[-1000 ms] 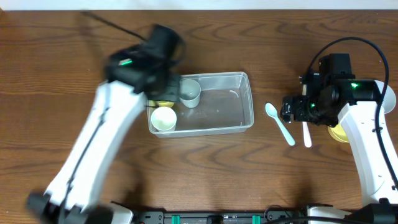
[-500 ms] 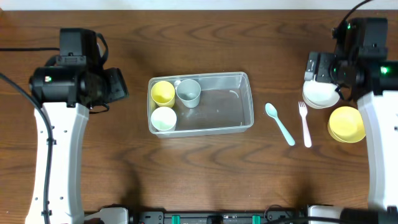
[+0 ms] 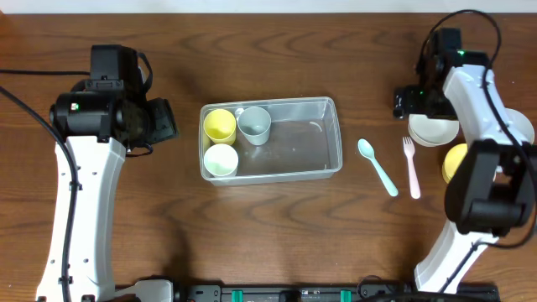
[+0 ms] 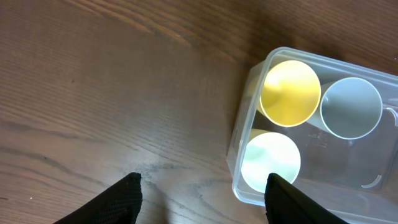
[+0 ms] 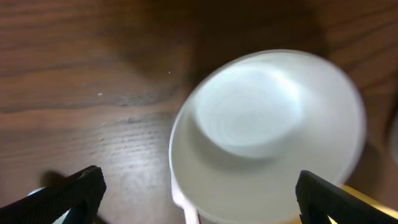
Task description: Pack container
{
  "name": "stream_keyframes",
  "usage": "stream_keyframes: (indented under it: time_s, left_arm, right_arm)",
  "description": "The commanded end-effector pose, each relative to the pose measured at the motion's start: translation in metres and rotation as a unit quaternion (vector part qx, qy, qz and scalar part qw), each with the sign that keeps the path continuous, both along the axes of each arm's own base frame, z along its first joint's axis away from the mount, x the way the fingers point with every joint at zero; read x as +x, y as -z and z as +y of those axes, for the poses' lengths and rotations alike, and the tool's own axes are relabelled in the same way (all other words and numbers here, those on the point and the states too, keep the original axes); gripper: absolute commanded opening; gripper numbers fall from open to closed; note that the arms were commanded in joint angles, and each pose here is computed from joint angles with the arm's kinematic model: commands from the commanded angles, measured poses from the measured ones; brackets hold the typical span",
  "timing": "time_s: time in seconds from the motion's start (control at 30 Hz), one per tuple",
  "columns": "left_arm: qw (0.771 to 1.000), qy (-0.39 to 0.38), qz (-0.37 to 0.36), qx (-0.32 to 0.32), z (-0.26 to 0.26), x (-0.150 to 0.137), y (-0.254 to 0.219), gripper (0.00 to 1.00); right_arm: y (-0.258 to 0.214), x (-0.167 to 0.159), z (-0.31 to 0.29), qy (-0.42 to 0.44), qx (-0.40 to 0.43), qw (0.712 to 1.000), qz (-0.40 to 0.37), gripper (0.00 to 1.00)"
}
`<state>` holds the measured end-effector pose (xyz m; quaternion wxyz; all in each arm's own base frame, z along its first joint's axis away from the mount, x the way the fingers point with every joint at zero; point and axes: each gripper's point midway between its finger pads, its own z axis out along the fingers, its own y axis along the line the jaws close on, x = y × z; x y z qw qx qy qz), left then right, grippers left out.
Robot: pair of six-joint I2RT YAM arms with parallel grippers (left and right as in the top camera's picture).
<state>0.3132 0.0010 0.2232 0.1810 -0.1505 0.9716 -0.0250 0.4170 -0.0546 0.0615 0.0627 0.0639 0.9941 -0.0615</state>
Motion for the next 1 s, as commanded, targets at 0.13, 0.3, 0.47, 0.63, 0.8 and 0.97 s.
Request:
stream_keyframes:
  time_s: [0.13,0.3,0.47,0.63,0.8,0.97]
  left_arm:
    - [1.0,-0.005,0.006,-0.004,0.0,-0.001,0.004,0.64]
    - [1.0,-0.005,0.007,-0.004,0.0,-0.002,0.004,0.64]
    - [1.0,-0.005,0.007,-0.004,0.0,-0.002,0.004,0.64]
    - [1.0,-0.005,0.01,-0.003,0.001,-0.003,0.005,0.64]
    - [1.0,-0.005,0.01,-0.004,0.0,-0.003,0.005,0.64]
    - [1.0,-0.005,0.01,-0.004,0.0,-0.003,0.005,0.64]
  right_arm:
    - [0.029,0.008,0.002,-0.001,0.013,1.0,0.021,0.95]
    - [0.033,0.008,0.001,0.005,0.013,1.0,0.024,0.84]
    - [0.033,0.007,0.001,0.009,0.013,1.0,0.025,0.57]
    - [0.034,0.005,0.001,0.011,0.013,0.999,0.028,0.33]
    - [0.034,0.004,0.002,0.014,0.014,0.999,0.031,0.19]
    - [0.034,0.003,0.002,0.014,0.014,0.999,0.032,0.1]
